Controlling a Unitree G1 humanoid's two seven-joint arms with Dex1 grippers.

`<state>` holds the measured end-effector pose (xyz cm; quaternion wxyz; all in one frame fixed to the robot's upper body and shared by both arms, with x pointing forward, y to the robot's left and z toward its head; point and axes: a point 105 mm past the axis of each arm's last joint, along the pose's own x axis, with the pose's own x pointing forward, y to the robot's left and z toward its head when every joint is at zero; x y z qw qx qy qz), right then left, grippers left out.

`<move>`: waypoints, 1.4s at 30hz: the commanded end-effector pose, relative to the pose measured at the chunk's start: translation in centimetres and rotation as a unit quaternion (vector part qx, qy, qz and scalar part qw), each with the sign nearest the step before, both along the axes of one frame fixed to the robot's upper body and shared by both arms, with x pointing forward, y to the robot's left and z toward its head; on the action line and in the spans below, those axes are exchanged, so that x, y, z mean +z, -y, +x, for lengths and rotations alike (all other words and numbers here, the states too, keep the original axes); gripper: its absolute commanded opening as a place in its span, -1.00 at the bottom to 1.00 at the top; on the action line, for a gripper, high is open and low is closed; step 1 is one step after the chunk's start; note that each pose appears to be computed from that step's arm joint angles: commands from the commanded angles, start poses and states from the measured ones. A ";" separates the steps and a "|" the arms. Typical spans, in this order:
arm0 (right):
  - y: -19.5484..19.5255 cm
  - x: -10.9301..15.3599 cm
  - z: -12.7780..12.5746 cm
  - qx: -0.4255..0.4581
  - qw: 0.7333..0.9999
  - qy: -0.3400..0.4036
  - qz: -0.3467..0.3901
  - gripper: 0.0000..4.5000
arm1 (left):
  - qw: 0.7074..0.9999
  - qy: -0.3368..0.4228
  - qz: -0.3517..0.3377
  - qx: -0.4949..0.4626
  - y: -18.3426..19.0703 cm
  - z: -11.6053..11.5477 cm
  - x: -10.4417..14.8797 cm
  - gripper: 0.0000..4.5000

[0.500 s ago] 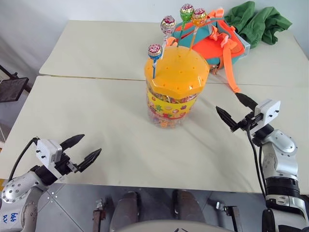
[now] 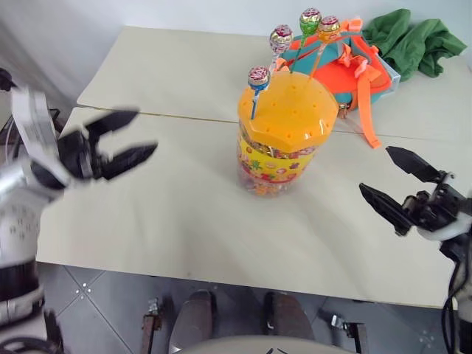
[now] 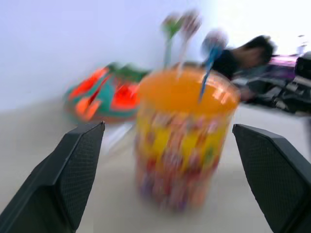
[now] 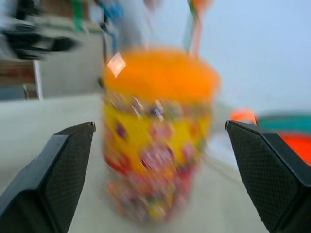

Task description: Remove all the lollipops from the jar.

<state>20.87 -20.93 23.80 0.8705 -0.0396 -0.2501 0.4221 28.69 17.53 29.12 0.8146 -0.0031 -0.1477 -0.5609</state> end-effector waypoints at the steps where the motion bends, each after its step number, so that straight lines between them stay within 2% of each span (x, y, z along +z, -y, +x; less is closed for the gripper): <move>1: -1.2 2.2 -2.2 -0.001 0.998 0.046 0.035 1.00 | 0.998 -0.022 0.008 -0.060 2.7 0.4 0.3 0.98; 4: -3.0 1.7 -3.4 0.008 0.997 0.061 0.037 1.00 | 0.995 -0.038 0.013 -0.087 5.5 1.3 0.9 0.98; 10: -3.4 0.4 -3.3 -0.013 0.998 0.058 0.035 1.00 | 0.994 -0.032 0.025 -0.097 8.6 2.6 1.3 0.98; 13: -3.1 0.2 -3.2 -0.026 0.997 0.062 0.035 1.00 | 0.990 -0.036 0.022 -0.133 9.6 2.0 1.5 0.74; 17: -2.9 0.1 -3.0 -0.037 0.997 0.065 0.031 1.00 | 0.989 -0.041 0.036 -0.138 9.8 2.1 0.9 0.19; 22: -2.7 0.0 -2.9 -0.041 0.997 0.067 0.027 1.00 | 0.987 -0.042 0.014 -0.152 11.0 2.2 1.0 -0.47; 26: -3.3 0.2 -3.1 -0.005 0.997 0.075 0.026 1.00 | 0.983 -0.045 -0.089 -0.154 9.5 2.6 3.1 -0.99; 30: -4.1 0.6 -2.9 0.036 0.996 0.084 0.016 1.00 | 0.965 -0.078 -0.185 -0.170 6.7 2.6 5.2 -0.99; 31: -4.7 0.5 -2.8 0.067 0.994 0.089 -0.002 1.00 | 0.964 -0.090 -0.202 -0.145 4.7 3.1 5.1 -0.99; 34: -5.9 -0.2 -2.6 0.141 0.984 0.089 -0.055 1.00 | 0.974 -0.128 -0.182 -0.037 0.0 4.7 2.9 -0.99; 35: -6.0 -0.5 -2.6 0.162 0.981 0.082 -0.071 1.00 | 0.980 -0.145 -0.137 0.009 -1.3 4.9 1.0 -0.99; 36: -6.0 -1.1 -2.4 0.182 0.977 0.069 -0.092 1.00 | 0.978 -0.184 -0.077 0.068 -3.3 5.0 -2.0 -0.99; 37: -5.9 -1.6 -2.2 0.198 0.972 0.058 -0.109 1.00 | 0.969 -0.215 -0.012 0.120 -5.1 4.6 -5.0 -0.99; 38: -5.8 -1.9 -2.1 0.209 0.969 0.051 -0.120 1.00 | 0.960 -0.236 0.034 0.149 -6.4 4.1 -6.9 -0.99; 40: -5.4 -2.5 -1.8 0.218 0.966 0.034 -0.136 1.00 | 0.931 -0.289 0.100 0.197 -8.8 2.3 -10.9 -0.99; 42: -5.0 -3.0 -1.2 0.219 0.964 0.021 -0.147 1.00 | 0.897 -0.341 0.130 0.250 -10.9 0.2 -14.4 -0.99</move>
